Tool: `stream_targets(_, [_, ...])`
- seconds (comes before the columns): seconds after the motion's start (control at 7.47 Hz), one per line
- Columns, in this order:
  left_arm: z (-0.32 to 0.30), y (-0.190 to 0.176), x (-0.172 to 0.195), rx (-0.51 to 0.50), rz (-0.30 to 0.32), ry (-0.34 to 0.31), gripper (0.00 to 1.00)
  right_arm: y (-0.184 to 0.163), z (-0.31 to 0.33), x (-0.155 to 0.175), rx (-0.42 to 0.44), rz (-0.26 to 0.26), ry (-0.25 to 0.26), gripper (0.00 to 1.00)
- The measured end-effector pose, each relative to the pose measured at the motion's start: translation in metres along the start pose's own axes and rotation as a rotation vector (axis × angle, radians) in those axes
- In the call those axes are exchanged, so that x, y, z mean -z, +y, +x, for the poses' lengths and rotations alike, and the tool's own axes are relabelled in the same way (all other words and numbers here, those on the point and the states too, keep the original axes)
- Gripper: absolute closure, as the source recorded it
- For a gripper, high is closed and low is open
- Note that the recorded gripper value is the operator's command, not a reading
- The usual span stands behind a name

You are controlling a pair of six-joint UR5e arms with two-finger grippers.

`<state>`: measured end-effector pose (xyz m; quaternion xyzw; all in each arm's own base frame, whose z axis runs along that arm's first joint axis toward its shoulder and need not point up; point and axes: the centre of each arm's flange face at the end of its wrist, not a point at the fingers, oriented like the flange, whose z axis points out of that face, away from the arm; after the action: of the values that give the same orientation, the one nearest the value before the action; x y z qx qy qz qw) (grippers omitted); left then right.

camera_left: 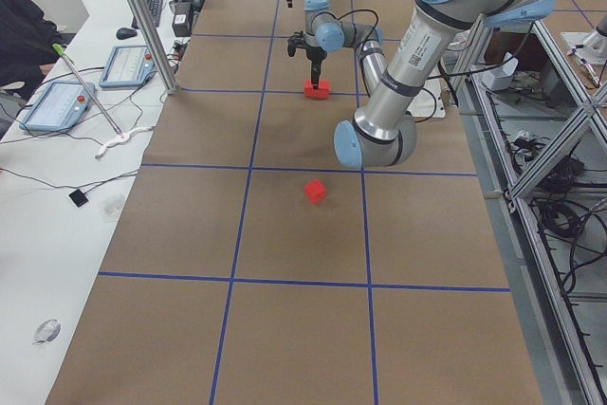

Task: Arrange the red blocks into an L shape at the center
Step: 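Open the left gripper and move it toward the remaining red cube, then lower the left gripper onto the remaining red cube and grasp it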

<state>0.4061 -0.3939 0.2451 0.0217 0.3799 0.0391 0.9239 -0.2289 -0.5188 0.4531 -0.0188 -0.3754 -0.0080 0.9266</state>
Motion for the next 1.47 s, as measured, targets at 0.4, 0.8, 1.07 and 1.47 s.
stream_targets(0.4, [-0.217,-0.012,-0.011,0.179,-0.055,-0.042,0.01,-0.001,-0.004,0.002,-0.006,0.005,-0.004,0.00])
stream_targets(0.8, [-0.287,-0.032,-0.049,0.658,-0.039,-0.006,0.01,-0.001,-0.009,0.008,-0.007,0.016,-0.012,0.00])
stream_targets(1.07, [-0.291,-0.037,-0.066,0.803,-0.019,0.062,0.01,0.000,-0.013,0.013,0.000,0.024,-0.018,0.00])
stream_targets(1.47, [-0.286,-0.022,-0.096,0.809,-0.056,0.045,0.01,0.001,-0.014,0.014,0.002,0.027,-0.019,0.00])
